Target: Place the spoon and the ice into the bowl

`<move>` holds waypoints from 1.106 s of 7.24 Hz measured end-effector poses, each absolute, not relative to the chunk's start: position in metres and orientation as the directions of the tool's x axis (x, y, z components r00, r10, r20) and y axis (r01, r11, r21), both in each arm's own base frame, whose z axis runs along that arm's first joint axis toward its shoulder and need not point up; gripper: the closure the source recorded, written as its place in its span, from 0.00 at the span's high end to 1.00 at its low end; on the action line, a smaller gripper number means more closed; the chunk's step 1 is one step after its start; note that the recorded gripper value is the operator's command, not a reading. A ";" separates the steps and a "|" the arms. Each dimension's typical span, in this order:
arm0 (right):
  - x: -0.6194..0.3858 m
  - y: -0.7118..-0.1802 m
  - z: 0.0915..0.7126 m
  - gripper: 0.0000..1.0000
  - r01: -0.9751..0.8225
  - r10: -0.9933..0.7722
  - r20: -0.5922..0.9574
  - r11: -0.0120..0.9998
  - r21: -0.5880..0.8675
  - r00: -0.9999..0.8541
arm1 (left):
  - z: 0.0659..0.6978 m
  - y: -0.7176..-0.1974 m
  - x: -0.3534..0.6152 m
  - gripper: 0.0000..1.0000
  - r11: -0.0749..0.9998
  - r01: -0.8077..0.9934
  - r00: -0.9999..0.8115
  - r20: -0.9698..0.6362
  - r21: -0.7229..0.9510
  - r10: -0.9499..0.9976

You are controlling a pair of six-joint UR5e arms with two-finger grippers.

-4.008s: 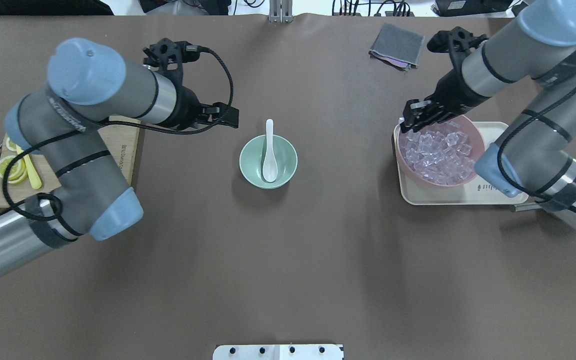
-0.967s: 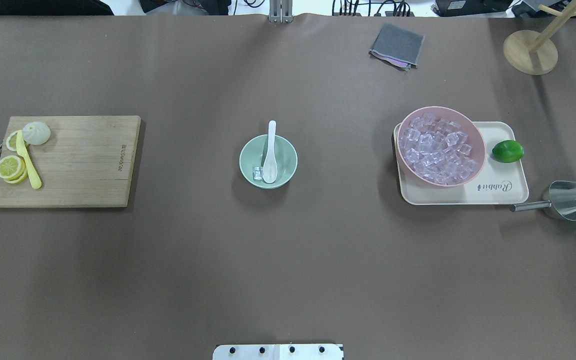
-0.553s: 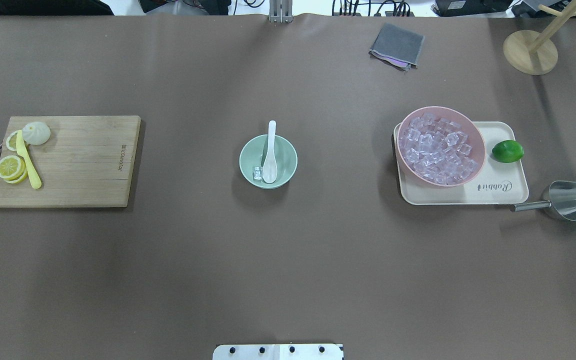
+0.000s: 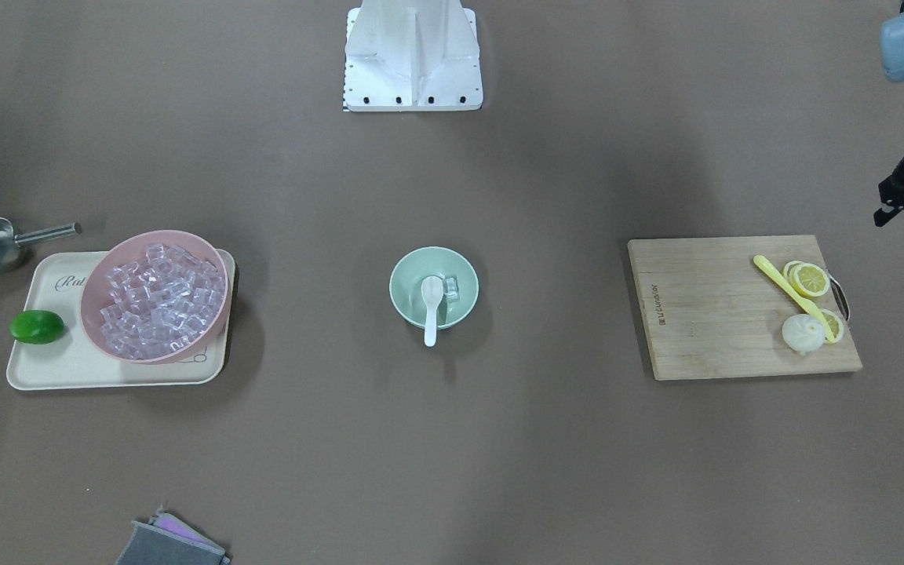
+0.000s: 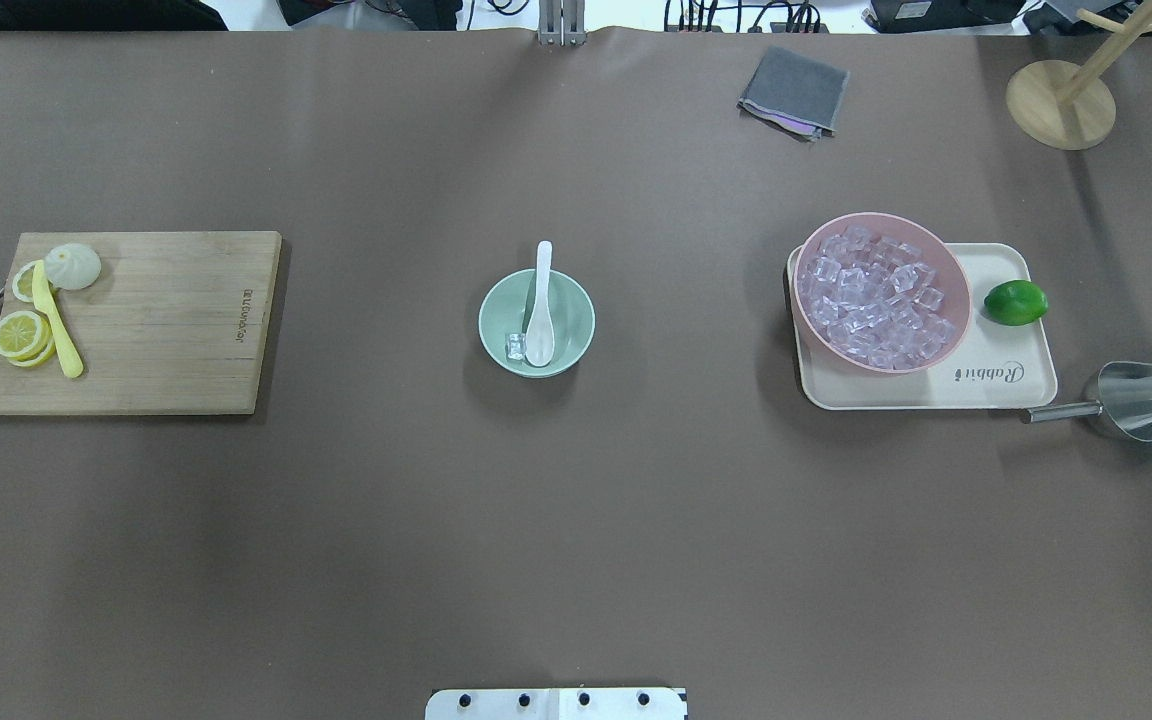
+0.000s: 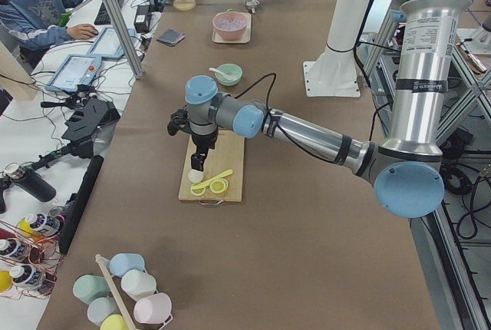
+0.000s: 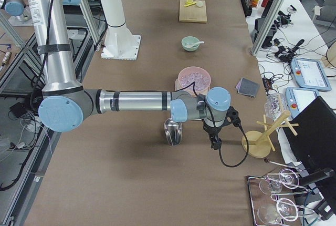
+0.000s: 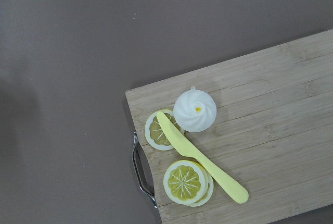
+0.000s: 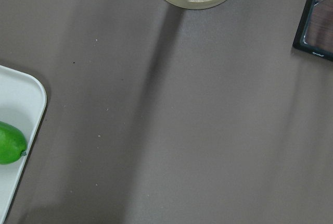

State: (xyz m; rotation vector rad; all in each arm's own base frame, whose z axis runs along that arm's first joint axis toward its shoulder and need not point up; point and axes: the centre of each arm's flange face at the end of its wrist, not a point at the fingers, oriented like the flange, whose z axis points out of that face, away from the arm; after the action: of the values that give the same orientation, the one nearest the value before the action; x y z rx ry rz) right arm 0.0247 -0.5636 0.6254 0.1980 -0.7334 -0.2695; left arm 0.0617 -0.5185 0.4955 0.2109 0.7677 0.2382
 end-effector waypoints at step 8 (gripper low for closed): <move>0.026 -0.518 0.662 1.00 0.162 -0.350 0.627 0.927 0.338 0.696 | 0.486 -0.514 0.069 0.98 0.950 -0.146 0.595 -0.743 0.276 0.307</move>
State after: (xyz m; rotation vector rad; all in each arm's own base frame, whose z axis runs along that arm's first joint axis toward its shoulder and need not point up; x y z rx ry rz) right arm 0.0258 -0.5183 0.6621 0.2660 -0.7500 -0.2894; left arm 0.0691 -0.5137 0.4860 0.1946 0.8971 0.2649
